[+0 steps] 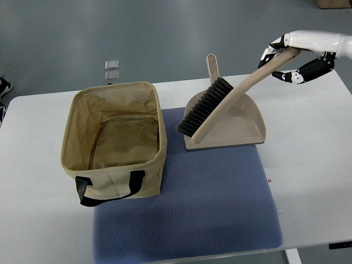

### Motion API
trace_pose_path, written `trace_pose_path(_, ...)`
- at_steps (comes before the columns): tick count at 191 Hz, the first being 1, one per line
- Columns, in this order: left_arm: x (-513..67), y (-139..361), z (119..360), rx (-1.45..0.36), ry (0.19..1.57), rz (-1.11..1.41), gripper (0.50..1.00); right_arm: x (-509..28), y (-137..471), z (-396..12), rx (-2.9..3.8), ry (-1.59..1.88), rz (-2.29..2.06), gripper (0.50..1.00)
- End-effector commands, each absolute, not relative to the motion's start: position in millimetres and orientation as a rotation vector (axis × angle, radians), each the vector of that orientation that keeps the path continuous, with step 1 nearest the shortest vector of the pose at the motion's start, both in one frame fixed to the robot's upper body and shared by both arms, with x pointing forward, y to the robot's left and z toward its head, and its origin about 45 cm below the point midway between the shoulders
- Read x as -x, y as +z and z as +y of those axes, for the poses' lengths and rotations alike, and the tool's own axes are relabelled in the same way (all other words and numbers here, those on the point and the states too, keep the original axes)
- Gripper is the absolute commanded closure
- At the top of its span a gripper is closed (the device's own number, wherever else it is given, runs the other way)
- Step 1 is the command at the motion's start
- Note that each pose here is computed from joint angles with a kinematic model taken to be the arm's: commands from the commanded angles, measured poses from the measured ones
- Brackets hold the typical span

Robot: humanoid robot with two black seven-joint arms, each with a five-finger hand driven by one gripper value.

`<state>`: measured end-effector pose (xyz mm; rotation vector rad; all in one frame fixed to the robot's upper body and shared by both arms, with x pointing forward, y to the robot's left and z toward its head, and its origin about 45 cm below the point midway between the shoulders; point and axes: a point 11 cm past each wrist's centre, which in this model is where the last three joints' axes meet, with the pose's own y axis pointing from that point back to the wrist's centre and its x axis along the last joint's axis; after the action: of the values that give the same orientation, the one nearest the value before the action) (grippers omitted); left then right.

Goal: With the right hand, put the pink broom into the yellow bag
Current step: 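Lift the brush with the right hand and swing it toward the bag, then lower the brush head into the beige bag with the right hand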

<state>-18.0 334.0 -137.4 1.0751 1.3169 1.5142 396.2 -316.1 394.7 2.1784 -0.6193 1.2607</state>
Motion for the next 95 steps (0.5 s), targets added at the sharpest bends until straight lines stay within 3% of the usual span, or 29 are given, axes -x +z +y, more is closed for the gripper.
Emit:
trace_pose_path(1, 17.9, -137.4, 334.0, -1.075, 1.514, 1.317, 0.5, -399.4, 423.9, -315.7, -2.182, 1.294, -0.652, 1.0)
trace_pose_path(35, 17.9, -137.4, 334.0, -1.075, 1.514, 1.317, 0.5, -405.3, 449.1, -300.7, -2.179, 1.357, -0.64, 1.0)
trace_pose_path(95, 17.9, -137.4, 334.0, -1.075, 1.514, 1.317, 0.5, -438.4, 424.3, -206.8, -2.27, 1.367, -0.532, 1.0)
